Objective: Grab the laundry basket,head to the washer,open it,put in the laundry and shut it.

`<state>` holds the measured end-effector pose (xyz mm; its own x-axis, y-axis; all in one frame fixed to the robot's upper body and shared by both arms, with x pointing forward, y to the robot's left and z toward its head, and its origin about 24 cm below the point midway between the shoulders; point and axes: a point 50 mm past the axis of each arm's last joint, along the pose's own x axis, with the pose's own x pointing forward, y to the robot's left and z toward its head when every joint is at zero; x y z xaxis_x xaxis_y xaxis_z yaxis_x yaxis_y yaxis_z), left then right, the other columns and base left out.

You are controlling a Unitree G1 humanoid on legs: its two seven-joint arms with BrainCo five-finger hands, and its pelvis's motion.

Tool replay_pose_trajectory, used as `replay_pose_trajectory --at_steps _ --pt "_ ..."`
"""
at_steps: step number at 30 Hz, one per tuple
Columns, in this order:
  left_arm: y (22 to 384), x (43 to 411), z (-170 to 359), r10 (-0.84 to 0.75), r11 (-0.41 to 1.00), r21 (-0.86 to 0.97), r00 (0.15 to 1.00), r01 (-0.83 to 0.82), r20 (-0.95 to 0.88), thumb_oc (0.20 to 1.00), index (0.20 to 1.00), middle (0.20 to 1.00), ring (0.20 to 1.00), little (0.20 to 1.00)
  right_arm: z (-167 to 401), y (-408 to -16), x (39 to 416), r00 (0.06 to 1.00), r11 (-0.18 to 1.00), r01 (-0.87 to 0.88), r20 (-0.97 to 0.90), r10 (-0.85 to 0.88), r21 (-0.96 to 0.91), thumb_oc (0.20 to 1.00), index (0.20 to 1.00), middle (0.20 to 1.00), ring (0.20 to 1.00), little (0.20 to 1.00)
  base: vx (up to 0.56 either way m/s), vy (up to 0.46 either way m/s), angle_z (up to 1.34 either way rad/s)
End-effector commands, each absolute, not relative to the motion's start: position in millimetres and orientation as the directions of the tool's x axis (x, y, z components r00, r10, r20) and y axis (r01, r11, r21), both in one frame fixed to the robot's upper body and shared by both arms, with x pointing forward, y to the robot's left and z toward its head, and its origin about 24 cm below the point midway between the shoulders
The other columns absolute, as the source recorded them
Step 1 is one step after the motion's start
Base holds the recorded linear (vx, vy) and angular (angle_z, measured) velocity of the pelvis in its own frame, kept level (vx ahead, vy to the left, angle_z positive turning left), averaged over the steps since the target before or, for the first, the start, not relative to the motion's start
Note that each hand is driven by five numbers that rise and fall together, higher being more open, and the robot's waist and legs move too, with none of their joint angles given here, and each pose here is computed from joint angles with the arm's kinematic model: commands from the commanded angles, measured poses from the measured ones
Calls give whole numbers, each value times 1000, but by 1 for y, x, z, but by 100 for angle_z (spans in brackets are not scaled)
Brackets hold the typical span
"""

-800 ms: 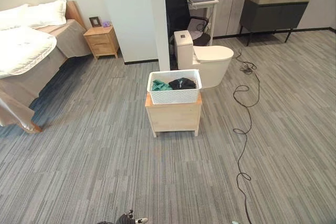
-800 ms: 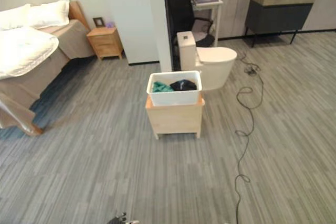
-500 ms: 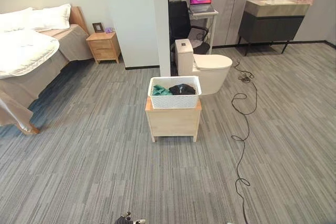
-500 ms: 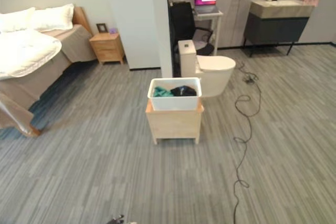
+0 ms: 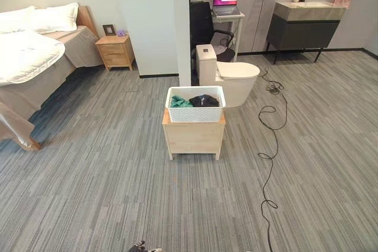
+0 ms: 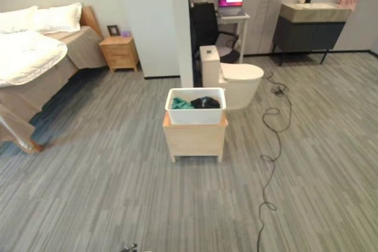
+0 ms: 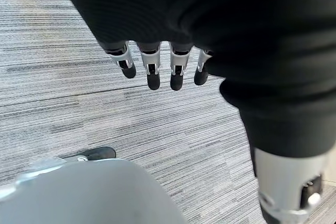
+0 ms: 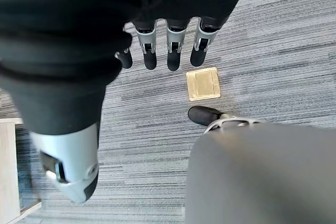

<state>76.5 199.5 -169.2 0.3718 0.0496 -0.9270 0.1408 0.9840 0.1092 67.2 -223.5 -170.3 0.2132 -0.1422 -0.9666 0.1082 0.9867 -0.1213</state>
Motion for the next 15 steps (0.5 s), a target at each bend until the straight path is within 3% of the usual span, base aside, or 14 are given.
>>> replay_pose_trajectory --at_steps 1,15 --pt "210 83 -168 92 984 142 374 108 -923 1000 1000 1000 1000 1000 -170 -214 78 232 992 54 -965 -122 -112 1000 1000 1000 1000 1000 0 0 0" --pt "209 84 -167 78 985 130 380 112 -922 1000 1000 1000 1000 1000 -169 -230 64 184 986 86 -971 -156 -143 1000 1000 1000 1000 1000 0 0 0"
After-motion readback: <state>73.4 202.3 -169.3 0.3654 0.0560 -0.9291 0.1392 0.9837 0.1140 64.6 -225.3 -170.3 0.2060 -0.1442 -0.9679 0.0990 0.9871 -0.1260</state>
